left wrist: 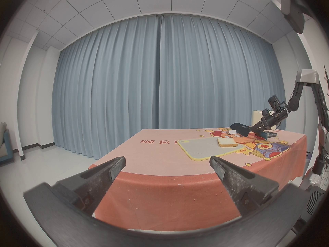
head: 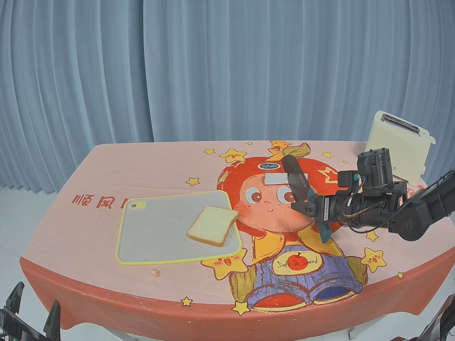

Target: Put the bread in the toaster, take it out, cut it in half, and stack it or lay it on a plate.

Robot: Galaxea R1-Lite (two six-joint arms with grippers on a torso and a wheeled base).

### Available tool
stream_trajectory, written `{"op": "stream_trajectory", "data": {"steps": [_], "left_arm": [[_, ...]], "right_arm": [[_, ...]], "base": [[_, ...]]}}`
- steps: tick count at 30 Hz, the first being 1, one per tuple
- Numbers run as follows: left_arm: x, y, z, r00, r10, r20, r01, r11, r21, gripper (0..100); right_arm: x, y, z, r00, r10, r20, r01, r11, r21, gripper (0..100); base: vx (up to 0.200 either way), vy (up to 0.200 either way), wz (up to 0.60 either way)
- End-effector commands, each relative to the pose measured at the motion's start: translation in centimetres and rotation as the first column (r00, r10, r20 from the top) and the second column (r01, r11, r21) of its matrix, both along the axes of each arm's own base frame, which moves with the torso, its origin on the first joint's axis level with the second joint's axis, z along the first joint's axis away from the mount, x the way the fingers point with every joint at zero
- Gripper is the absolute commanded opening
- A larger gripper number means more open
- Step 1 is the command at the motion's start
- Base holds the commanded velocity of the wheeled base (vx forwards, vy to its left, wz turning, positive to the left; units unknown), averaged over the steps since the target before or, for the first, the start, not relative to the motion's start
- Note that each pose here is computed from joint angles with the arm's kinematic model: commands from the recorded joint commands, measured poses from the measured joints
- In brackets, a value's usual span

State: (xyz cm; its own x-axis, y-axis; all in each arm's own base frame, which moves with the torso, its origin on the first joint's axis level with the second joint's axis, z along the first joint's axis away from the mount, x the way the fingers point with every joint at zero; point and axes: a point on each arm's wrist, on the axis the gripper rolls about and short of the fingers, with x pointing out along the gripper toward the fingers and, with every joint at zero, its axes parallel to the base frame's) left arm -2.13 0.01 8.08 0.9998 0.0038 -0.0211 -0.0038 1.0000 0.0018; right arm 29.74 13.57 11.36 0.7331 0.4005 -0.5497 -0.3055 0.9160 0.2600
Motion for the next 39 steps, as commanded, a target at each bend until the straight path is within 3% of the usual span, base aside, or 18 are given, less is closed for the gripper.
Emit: {"op": "stream_trajectory", "data": {"steps": [1, 9, 10, 23, 39], "left_arm": [[0.1, 0.0, -0.5, 1.000, 0.001, -0.019, -0.001, 1.000, 0.000, 100], [0.1, 0.0, -0.5, 1.000, 0.001, -0.019, -0.001, 1.000, 0.000, 100], [0.1, 0.0, -0.5, 1.000, 0.001, -0.019, -0.001, 1.000, 0.000, 100], [0.1, 0.0, -0.5, 1.000, 0.001, -0.017, -0.001, 1.000, 0.000, 100], [0.1, 0.0, -0.5, 1.000, 0.001, -0.019, -0.001, 1.000, 0.000, 100]], "right_arm": [[0.0, 0.2, -0.2, 1.000, 0.005, -0.005, -0.005, 1.000, -0.002, 100], [0.2, 0.3, -0.9, 1.000, 0.008, -0.026, -0.008, 1.000, -0.011, 100], [0.2, 0.3, -0.9, 1.000, 0.008, -0.026, -0.008, 1.000, -0.011, 0], [-0.2, 0.5, -0.5, 1.000, 0.016, -0.015, -0.017, 1.000, -0.006, 0], [-2.5, -0.2, 3.5, 0.995, 0.022, 0.096, -0.025, 0.999, 0.038, 0]], "base": [[0.000, 0.000, 0.00], [0.000, 0.000, 0.00], [0.000, 0.000, 0.00], [0.000, 0.000, 0.00], [0.000, 0.000, 0.00]]}}
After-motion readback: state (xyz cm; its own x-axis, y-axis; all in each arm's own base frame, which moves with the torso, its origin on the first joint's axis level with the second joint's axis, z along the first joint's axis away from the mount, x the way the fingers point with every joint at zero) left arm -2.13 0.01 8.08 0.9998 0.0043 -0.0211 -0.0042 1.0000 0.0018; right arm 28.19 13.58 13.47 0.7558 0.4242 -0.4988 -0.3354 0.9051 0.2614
